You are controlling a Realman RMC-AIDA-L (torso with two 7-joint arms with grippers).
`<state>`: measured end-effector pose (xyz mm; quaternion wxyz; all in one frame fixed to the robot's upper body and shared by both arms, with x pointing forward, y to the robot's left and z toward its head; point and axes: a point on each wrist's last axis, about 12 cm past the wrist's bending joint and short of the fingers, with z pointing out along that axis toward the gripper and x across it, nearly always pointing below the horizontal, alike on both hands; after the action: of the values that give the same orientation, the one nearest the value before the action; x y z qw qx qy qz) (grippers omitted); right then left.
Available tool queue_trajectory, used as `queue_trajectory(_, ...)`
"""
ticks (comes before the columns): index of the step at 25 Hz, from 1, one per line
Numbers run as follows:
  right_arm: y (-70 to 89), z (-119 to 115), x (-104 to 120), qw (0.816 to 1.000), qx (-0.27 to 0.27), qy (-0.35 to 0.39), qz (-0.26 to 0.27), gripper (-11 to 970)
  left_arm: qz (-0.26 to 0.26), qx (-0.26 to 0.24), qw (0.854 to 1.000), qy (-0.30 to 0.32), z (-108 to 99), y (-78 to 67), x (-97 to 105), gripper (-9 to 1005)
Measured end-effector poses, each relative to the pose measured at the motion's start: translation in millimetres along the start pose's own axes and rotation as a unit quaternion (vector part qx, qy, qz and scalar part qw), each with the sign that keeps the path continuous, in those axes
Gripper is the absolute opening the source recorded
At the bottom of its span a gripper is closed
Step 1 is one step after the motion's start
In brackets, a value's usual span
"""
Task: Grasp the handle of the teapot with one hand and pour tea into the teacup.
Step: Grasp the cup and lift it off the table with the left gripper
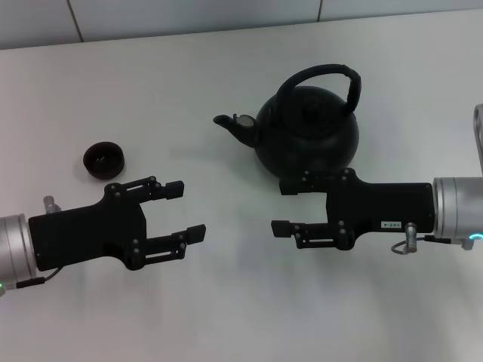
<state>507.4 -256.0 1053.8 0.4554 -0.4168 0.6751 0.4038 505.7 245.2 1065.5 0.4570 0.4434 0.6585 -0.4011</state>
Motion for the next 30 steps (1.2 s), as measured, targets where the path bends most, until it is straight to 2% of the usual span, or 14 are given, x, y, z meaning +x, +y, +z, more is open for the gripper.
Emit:
queue_trajectory(24, -3.6, 4.2, -1.3, 1.000, 0.011, -0.002, -0.012, 708, -0.001, -0.010, 1.000, 0.004, 2.4, 3.1, -0.1, 755)
queue_trajectory(29, -4.1, 3.6, -1.2, 1.000, 0.014, -0.004, -0.010, 708, -0.008, -0.028, 0.999, -0.015, 1.4, 3.4, 2.3, 755)
queue_trajectory(30, -4.5, 3.9, -1.7, 1.000, 0.015, -0.005, -0.011, 709, -0.012, -0.055, 0.997, -0.053, -2.1, 2.6, 5.1, 755)
